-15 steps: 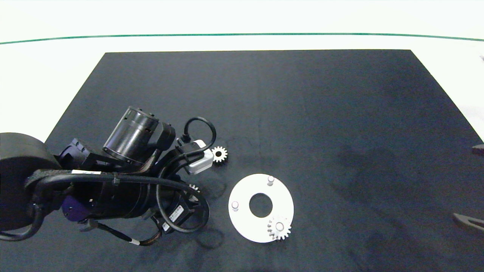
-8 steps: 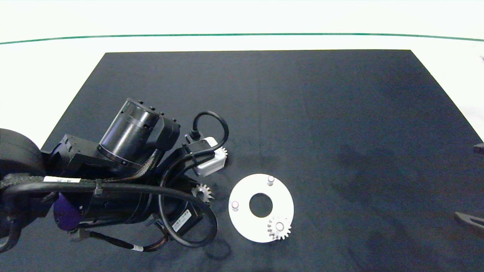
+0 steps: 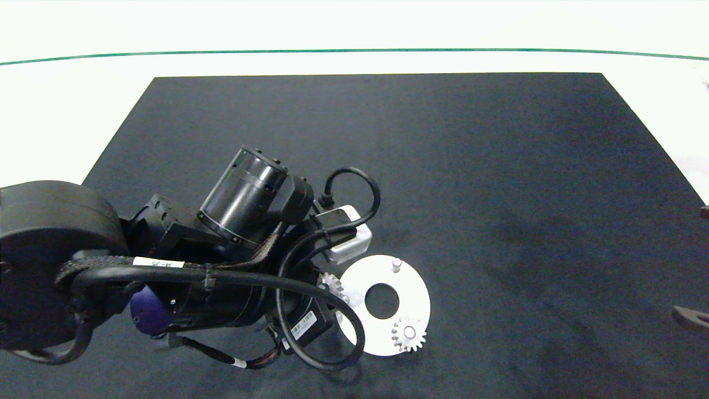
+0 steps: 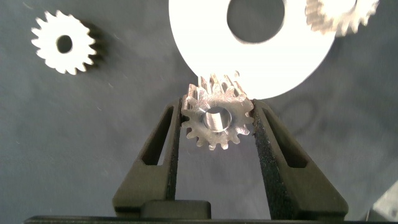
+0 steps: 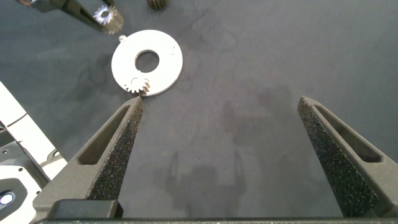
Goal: Install three planetary gears onto the carrier pins
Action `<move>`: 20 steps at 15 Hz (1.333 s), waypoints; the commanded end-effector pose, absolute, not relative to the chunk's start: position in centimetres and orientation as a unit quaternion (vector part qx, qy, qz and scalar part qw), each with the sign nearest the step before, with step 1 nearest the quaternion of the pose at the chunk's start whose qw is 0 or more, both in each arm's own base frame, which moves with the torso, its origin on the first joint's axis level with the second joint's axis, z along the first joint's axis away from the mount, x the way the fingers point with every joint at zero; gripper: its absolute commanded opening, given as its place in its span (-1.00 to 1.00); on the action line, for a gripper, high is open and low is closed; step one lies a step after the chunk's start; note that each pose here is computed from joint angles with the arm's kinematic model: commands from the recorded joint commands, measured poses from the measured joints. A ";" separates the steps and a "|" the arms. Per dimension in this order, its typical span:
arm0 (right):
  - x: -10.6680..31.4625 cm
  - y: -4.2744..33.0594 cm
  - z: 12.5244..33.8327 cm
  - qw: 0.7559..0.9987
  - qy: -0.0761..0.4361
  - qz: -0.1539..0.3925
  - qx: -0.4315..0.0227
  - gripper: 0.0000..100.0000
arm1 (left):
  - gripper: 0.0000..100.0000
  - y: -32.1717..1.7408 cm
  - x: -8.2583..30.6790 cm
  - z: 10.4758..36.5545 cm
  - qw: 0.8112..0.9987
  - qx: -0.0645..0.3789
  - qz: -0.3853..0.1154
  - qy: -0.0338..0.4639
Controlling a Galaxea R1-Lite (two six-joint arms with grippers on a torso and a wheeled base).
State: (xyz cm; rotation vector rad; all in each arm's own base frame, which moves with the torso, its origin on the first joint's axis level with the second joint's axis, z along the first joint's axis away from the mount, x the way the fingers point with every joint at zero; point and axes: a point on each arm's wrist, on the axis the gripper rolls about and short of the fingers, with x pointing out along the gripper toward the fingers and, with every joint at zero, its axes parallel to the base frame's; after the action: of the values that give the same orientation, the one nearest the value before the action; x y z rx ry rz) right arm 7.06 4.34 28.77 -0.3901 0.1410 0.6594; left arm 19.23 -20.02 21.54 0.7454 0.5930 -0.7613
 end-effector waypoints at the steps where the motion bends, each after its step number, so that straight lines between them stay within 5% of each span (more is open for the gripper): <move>1: 7.0 4.3 28.8 0.925 0.068 0.322 -0.191 1.00 | -1.00 -20.9 19.3 21.4 0.807 0.368 -0.356 0.293; 20: 6.3 3.9 29.1 0.926 0.054 0.322 -0.189 1.00 | -1.00 -23.1 19.9 20.6 0.791 0.389 -0.360 0.306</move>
State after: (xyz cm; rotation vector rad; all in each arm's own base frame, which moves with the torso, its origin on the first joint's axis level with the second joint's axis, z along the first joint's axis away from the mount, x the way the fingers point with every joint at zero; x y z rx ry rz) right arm 6.38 3.97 29.06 -0.3858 0.1121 0.6580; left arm 19.88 -23.11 20.71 0.8310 0.6522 -0.7756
